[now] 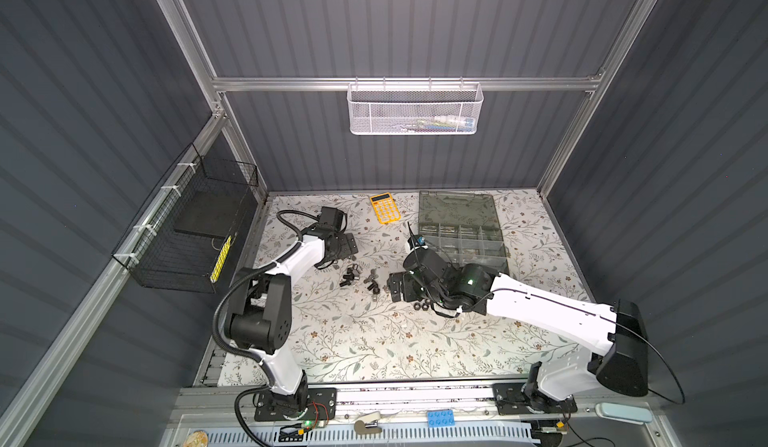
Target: Sort the screws and nuts into containers
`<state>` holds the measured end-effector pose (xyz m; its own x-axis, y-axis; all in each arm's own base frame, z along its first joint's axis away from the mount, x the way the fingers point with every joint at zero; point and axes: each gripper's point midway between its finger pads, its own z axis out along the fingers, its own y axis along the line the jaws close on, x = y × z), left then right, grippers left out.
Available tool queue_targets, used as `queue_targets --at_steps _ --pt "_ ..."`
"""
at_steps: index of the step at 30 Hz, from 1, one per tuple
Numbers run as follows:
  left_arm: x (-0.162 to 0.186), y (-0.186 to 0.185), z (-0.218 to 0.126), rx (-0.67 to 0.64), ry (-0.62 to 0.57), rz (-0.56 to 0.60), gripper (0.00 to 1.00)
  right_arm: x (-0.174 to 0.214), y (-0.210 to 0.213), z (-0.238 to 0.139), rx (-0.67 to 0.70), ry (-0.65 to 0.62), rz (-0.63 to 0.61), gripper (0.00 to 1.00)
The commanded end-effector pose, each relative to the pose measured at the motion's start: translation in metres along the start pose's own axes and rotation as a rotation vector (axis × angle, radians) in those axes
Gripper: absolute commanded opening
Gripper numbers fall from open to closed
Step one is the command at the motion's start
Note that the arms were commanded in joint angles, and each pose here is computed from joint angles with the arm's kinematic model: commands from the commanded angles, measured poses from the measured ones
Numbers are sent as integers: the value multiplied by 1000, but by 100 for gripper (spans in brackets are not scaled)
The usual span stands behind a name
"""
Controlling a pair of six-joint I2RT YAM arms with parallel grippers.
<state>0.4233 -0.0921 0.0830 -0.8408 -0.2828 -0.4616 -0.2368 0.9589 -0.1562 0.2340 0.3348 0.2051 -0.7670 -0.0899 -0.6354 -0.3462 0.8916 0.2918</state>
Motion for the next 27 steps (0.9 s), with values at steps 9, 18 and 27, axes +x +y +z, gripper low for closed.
queue_targets --at_steps 9,18,27 --pt "-36 3 46 16 31 -29 75 7 13 -22 0 -52 -4 99" --pt "-45 9 70 -10 61 -41 56 8 2 -34 -5 -75 16 99" --pt "-28 21 75 -35 91 -47 52 17 6 -20 -33 -51 62 99"
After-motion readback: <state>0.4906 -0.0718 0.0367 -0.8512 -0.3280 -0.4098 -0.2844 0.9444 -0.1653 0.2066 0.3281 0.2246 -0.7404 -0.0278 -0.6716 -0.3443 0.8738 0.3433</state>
